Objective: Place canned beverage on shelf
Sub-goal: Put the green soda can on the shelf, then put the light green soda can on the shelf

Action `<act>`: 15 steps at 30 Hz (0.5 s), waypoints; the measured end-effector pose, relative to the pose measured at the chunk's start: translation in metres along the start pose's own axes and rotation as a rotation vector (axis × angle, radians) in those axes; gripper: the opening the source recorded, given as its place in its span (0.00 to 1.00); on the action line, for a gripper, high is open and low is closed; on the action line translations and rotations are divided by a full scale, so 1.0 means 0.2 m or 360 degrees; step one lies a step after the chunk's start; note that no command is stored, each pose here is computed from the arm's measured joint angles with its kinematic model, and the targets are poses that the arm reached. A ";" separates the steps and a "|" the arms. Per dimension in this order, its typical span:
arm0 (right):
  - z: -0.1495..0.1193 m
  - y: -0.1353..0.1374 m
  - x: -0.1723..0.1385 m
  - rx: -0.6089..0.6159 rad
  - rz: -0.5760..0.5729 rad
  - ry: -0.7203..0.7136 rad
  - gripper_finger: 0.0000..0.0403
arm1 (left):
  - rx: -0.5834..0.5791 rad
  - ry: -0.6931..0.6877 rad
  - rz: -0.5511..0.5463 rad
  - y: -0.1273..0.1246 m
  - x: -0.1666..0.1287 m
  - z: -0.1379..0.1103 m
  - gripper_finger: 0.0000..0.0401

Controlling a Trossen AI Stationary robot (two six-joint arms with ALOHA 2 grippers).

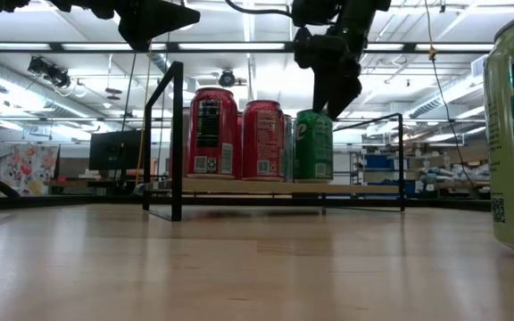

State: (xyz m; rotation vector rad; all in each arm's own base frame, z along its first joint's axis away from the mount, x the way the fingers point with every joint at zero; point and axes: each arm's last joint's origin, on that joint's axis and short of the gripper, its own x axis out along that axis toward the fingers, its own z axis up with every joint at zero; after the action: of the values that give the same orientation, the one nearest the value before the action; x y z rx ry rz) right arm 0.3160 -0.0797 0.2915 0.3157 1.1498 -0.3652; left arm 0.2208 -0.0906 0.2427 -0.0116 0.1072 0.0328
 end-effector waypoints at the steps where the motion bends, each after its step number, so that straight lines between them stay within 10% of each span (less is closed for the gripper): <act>1: 0.00 0.01 0.00 -0.0007 0.0003 0.0008 0.94 | 0.0000 0.0000 0.0000 0.00 0.00 0.00 0.84; 15: -0.13 0.18 -0.03 -0.0051 -0.0042 0.0217 0.94 | -0.0005 0.0000 0.0001 0.00 0.00 0.00 0.84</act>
State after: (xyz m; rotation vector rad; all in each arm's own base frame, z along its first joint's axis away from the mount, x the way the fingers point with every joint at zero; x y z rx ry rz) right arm 0.3078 -0.0362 0.2897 0.3013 1.2931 -0.3525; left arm 0.2208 -0.0905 0.2427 -0.0149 0.1071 0.0333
